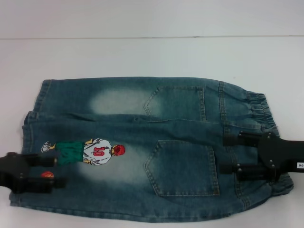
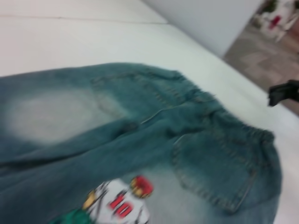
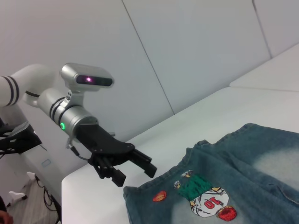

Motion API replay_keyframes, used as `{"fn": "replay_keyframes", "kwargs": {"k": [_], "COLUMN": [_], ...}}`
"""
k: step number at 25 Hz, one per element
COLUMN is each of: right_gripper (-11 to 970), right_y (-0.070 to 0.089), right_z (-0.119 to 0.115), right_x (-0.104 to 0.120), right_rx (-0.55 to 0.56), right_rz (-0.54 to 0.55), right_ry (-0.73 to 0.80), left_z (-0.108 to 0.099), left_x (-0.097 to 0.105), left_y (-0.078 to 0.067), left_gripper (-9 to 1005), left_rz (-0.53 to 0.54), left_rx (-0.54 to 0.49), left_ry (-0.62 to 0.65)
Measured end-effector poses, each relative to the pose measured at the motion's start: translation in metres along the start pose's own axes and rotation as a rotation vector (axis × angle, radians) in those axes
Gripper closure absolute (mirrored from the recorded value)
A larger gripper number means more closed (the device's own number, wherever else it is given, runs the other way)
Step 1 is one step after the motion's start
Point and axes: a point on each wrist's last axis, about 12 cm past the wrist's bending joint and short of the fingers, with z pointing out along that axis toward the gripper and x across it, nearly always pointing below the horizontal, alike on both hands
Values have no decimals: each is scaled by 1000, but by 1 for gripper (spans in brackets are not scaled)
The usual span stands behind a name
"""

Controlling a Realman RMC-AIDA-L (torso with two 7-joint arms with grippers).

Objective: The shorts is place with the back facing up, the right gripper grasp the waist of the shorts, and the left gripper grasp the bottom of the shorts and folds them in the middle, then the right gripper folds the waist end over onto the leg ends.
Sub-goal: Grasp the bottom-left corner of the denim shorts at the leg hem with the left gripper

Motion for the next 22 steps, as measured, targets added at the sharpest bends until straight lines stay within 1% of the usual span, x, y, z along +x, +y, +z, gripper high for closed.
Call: {"fn": "replay_keyframes", "kwargs": {"k": [14, 22], "right_gripper": [31, 32], "right_y": [-1, -1], "right_z": [-1, -2], "right_x": [-1, -1], "right_rx": [8, 15], "right_rz": [-6, -6], "right_ry": [-16, -24], "left_z": [-37, -43], "left_x": [8, 15], "left_y": [4, 4], "left_gripper": [79, 84], "left_rz": [-95, -141], "left_rx": [-125, -152], "left_ry": [149, 221]}}
